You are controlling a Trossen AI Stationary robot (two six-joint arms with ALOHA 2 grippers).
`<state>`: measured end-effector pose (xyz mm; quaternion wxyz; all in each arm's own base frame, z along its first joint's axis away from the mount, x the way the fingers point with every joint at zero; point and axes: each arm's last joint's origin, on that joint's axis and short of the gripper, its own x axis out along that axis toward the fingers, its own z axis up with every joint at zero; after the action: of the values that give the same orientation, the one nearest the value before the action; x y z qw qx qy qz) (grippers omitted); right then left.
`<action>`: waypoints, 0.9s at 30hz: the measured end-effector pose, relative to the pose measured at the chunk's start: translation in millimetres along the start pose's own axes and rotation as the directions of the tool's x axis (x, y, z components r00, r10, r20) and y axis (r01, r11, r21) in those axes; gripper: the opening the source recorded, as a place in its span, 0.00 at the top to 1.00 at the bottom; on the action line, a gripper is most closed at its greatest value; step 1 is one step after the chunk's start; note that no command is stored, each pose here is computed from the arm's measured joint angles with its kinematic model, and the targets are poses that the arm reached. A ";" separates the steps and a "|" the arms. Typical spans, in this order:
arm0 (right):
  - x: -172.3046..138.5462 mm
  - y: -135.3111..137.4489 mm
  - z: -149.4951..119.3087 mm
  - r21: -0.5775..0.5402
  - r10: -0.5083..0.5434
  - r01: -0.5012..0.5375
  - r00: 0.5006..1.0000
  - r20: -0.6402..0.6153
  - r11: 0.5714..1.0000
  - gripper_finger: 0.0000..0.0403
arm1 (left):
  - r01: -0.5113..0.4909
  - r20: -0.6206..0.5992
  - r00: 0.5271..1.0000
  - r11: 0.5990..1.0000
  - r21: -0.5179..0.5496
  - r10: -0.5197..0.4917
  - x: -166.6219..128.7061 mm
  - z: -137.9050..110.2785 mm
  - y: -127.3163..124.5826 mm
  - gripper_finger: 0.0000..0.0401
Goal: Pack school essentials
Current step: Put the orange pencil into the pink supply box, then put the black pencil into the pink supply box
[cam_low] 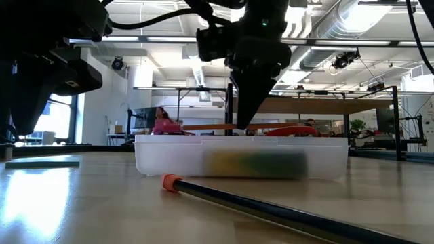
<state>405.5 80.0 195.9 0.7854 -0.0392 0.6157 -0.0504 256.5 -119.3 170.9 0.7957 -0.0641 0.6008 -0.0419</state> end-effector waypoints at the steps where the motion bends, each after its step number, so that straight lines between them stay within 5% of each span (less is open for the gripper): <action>1: 0.0 -0.1 0.1 0.001 0.000 0.000 1.000 0.000 1.000 0.99 | 0.000 0.000 1.000 1.000 0.000 0.000 0.0 0.0 0.0 0.76; 16: 0.4 -2.5 0.4 0.010 -0.026 0.026 1.000 0.004 1.000 0.77 | 0.000 0.000 1.000 1.000 0.000 0.000 0.0 0.0 0.0 0.76; 27: -25.4 -6.0 -1.2 0.033 -0.014 0.013 0.998 0.058 0.999 0.75 | 0.002 0.004 1.000 1.000 -0.001 -0.002 0.0 0.4 -0.1 0.76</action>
<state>398.1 77.2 220.8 0.8032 -0.0321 0.5913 -0.0646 256.9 -119.4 171.0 0.7968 -0.0650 0.5992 -0.0421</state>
